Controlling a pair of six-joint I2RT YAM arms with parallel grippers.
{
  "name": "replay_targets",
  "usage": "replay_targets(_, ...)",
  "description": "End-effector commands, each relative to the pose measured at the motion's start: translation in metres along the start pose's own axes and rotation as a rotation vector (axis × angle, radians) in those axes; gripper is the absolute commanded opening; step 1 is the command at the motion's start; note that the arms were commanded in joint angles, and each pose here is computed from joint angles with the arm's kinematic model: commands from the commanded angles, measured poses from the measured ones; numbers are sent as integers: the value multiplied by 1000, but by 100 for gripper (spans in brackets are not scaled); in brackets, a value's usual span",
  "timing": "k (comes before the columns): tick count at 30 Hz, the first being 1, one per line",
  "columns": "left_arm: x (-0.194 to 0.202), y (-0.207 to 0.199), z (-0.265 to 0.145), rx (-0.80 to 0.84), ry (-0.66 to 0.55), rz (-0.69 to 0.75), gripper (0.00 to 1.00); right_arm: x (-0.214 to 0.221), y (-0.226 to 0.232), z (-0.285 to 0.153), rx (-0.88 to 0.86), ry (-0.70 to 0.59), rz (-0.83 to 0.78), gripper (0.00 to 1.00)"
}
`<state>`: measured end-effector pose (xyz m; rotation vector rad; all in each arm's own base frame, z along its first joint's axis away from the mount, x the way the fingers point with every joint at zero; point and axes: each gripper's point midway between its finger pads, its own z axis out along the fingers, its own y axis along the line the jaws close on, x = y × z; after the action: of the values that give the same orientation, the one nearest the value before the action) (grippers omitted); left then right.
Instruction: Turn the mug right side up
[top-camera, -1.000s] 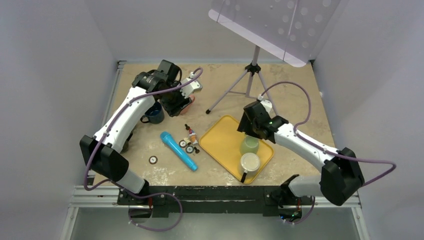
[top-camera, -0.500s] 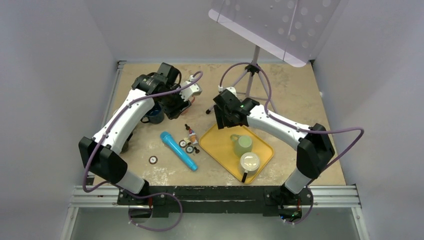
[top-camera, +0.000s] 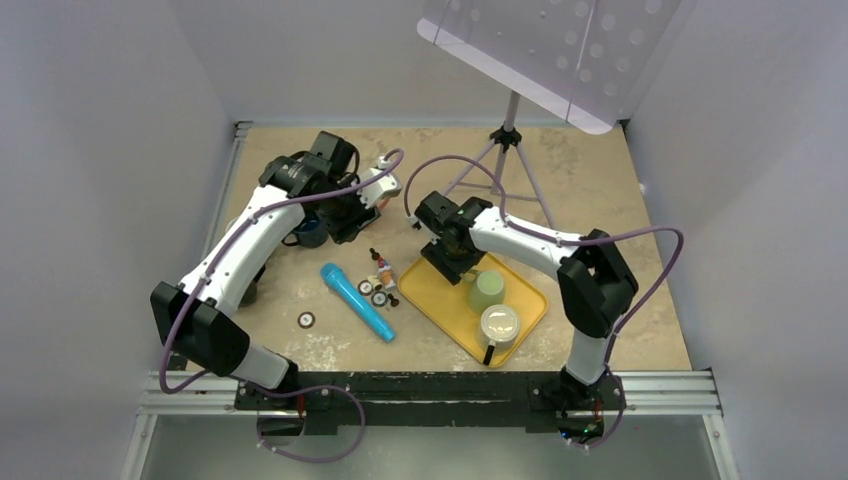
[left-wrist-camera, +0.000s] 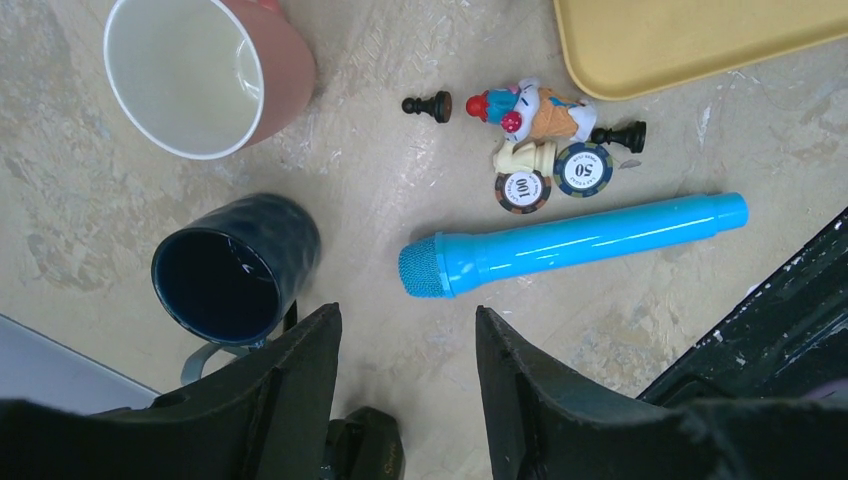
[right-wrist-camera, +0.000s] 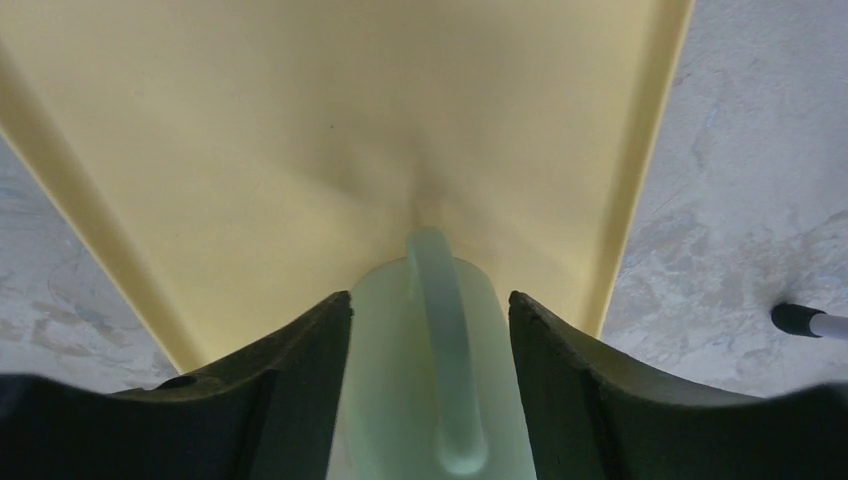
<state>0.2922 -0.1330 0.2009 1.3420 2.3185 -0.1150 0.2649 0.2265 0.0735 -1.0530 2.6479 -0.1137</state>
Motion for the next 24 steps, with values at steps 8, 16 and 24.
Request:
replay_targets(8,-8,-2,-12,-4,-65,23,55,6,5,18,-17,72,-86,20)
replay_targets(16,-14,-17,-26,59,-108,13,55,-35,-24,-19,120,-105,-6,0)
replay_targets(24,-54,-72,-103,330,-423,1,60,-117,-54,-198,81,-831,287,0)
